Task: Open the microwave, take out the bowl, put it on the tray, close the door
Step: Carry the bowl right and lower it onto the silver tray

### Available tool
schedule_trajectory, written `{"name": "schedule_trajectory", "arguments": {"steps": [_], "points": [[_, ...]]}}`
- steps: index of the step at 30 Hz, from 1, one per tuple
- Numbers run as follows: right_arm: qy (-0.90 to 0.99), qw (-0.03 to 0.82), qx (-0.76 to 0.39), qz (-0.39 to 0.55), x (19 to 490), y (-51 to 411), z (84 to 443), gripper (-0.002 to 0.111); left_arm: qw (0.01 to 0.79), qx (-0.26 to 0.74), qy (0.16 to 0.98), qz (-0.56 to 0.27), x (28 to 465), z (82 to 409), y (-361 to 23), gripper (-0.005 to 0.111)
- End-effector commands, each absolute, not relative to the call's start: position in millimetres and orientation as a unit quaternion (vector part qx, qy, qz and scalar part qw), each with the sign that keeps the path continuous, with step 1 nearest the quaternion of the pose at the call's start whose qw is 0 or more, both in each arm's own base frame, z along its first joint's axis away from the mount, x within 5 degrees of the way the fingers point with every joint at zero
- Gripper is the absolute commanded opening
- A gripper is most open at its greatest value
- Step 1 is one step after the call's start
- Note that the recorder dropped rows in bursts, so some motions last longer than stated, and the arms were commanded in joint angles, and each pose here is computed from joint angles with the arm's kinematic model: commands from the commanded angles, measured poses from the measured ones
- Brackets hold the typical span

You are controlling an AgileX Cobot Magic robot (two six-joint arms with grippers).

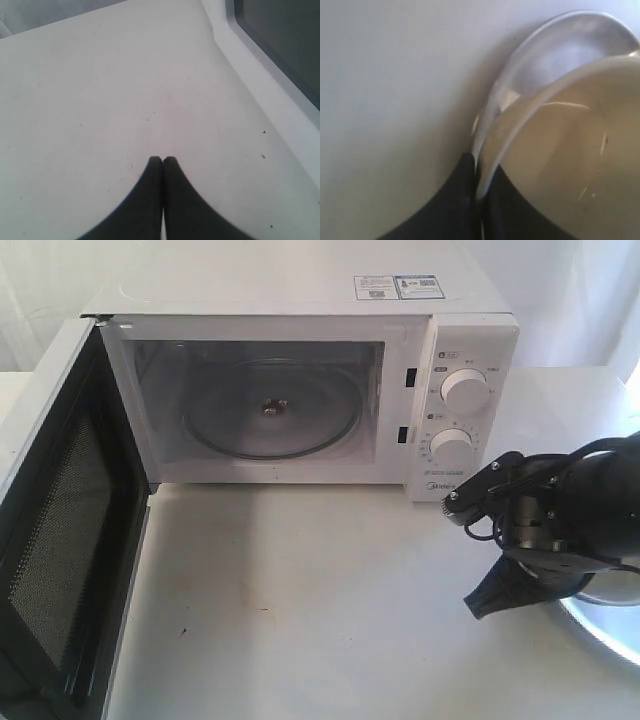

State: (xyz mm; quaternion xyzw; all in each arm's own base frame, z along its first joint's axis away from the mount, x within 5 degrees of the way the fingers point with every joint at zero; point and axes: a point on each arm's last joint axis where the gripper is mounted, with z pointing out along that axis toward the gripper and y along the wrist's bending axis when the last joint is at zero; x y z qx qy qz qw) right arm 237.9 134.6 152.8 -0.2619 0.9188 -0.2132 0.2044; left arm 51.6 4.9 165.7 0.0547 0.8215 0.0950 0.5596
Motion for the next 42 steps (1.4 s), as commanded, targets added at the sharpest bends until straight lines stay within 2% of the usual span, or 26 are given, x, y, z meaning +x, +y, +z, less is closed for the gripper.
{"name": "schedule_trajectory", "arguments": {"steps": [1,13,16,24,36,39,42], "points": [[0.925,0.204,-0.264,-0.183,239.8,140.3,141.8,0.0,0.562,0.053,0.821,0.089,51.5,166.5,4.3,0.0],[0.9,0.274,-0.337,-0.027,237.5,187.0,144.2,0.0,0.562,0.053,0.821,0.089,51.5,166.5,4.3,0.0],[0.895,0.277,-0.346,-0.048,238.8,191.3,149.6,0.0,0.562,0.053,0.821,0.089,51.5,166.5,4.3,0.0],[0.891,0.254,-0.33,-0.181,246.9,171.3,159.2,0.0,0.562,0.053,0.821,0.089,51.5,166.5,4.3,0.0],[0.873,0.285,-0.368,-0.15,250.1,180.7,160.3,0.0,0.562,0.053,0.821,0.089,51.5,166.5,4.3,0.0],[0.873,0.286,-0.368,-0.147,250.4,180.7,160.3,0.005,0.562,0.053,0.821,0.089,51.5,166.5,4.3,0.0],[0.873,0.286,-0.368,-0.144,250.3,181.3,160.2,0.016,0.562,0.053,0.821,0.089,51.5,166.5,4.3,0.0]]}}
